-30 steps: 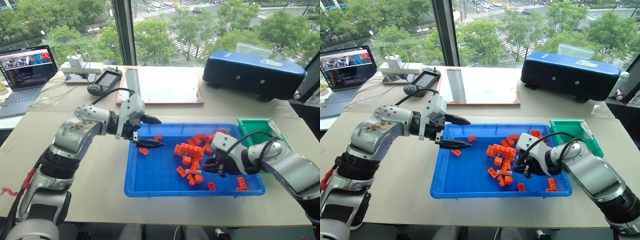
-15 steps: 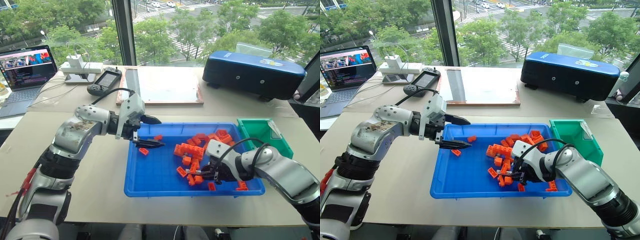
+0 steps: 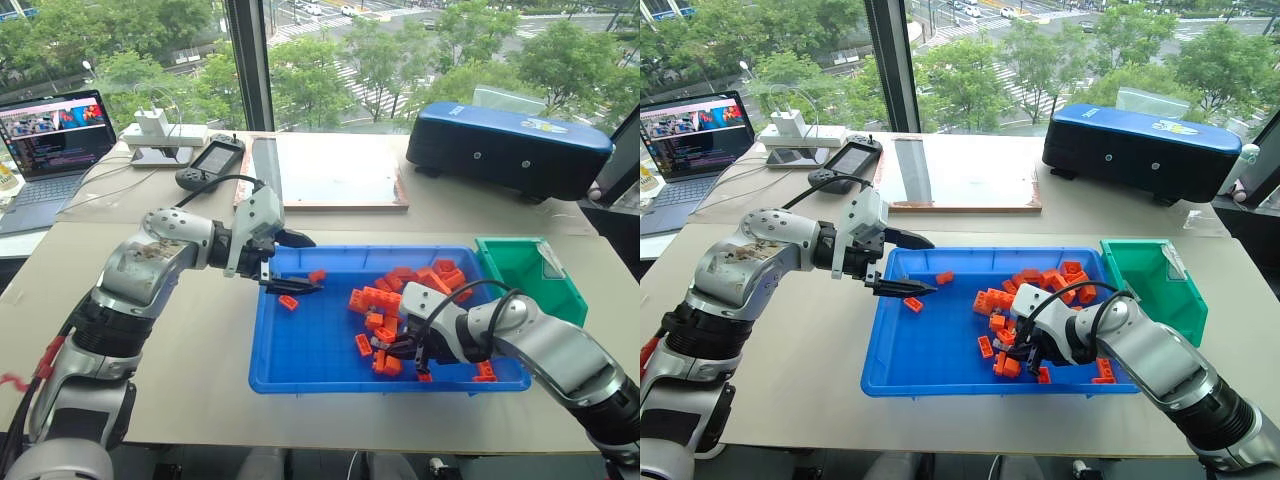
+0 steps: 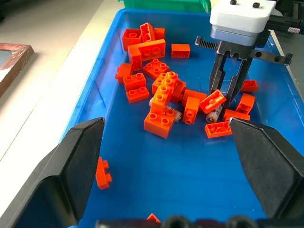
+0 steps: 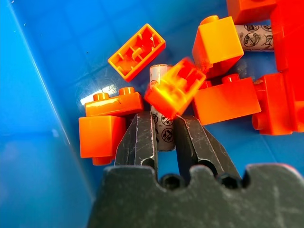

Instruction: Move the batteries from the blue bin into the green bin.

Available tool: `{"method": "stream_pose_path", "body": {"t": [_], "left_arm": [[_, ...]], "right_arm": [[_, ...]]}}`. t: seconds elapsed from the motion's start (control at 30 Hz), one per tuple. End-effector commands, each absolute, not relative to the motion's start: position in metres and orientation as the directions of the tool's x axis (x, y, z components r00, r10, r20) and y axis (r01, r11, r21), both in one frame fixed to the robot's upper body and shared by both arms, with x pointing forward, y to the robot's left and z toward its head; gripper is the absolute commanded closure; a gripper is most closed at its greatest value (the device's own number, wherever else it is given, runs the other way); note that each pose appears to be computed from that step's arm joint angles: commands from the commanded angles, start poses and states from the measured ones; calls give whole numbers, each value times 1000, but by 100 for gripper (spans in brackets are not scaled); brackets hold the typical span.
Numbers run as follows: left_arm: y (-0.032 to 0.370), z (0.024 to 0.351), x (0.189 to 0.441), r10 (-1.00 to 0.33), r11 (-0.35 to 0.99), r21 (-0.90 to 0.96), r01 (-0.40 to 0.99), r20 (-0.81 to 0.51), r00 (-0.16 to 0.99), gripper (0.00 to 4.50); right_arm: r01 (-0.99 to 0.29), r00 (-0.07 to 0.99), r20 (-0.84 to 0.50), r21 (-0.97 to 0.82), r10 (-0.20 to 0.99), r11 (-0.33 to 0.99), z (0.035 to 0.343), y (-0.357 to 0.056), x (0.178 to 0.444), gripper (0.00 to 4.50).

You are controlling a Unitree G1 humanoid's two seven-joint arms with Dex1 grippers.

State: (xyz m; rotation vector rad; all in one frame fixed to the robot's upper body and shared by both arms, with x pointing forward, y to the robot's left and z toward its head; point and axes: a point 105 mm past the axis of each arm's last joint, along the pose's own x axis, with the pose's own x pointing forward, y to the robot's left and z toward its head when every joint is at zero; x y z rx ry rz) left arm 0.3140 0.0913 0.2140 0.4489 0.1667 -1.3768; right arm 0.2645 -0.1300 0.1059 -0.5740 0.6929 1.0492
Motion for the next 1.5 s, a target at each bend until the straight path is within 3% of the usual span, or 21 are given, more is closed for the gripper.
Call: {"method": "stream_pose_path", "body": {"t": [0.03, 0.23, 0.3, 0.4, 0.47, 0.67, 0.83, 0.87, 0.93, 1.1, 1.17, 1.2, 1.27, 1.33, 1.5], "left_arm": [[90, 228, 313, -912, 112, 258, 960, -356, 203, 0], [88, 228, 313, -917, 100, 255, 962, -352, 189, 0], [86, 228, 314, -918, 98, 256, 962, -350, 186, 0], [84, 227, 314, -921, 92, 252, 963, -346, 178, 0], [83, 227, 313, -924, 87, 245, 966, -342, 170, 0], [80, 226, 313, -930, 79, 235, 969, -333, 157, 0], [79, 224, 314, -930, 76, 231, 970, -335, 153, 0], [79, 224, 314, -930, 75, 231, 970, -336, 152, 0], [80, 224, 314, -929, 75, 233, 970, -338, 153, 0], [85, 222, 313, -923, 88, 231, 969, -347, 166, 0], [86, 221, 312, -922, 89, 230, 969, -350, 167, 0], [87, 221, 312, -921, 91, 229, 969, -351, 169, 0], [88, 221, 312, -920, 96, 230, 968, -350, 175, 0], [88, 221, 313, -920, 102, 234, 967, -348, 181, 0], [88, 222, 314, -919, 108, 241, 965, -346, 189, 0]], "right_arm": [[-923, 338, -737, -139, 585, 358, 130, -136, 261, 427], [-906, 392, -696, -179, 602, 383, 175, -155, 262, 427], [-858, 483, -665, -229, 570, 459, 193, -176, 273, 427], [-690, 686, -613, -377, 392, 617, 223, -239, 297, 427], [-587, 759, -594, -450, 266, 673, 234, -277, 303, 427], [-426, 834, -550, -595, 42, 681, 246, -331, 312, 427], [-412, 827, -560, -539, 53, 735, 222, -336, 323, 427], [-405, 826, -563, -545, 37, 734, 218, -338, 326, 326], [-383, 834, -552, -570, 6, 727, 220, -341, 329, 275], [-375, 866, -498, -601, 36, 706, 238, -329, 335, 99], [-415, 868, -485, -588, 109, 694, 243, -310, 337, 32], [-522, 831, -496, -540, 251, 661, 242, -277, 334, 8], [-671, 735, -509, -457, 447, 584, 235, -227, 323, 8], [-747, 661, -517, -394, 543, 535, 226, -195, 314, 8], [-827, 560, -553, -330, 617, 454, 190, -146, 309, 8]]}}
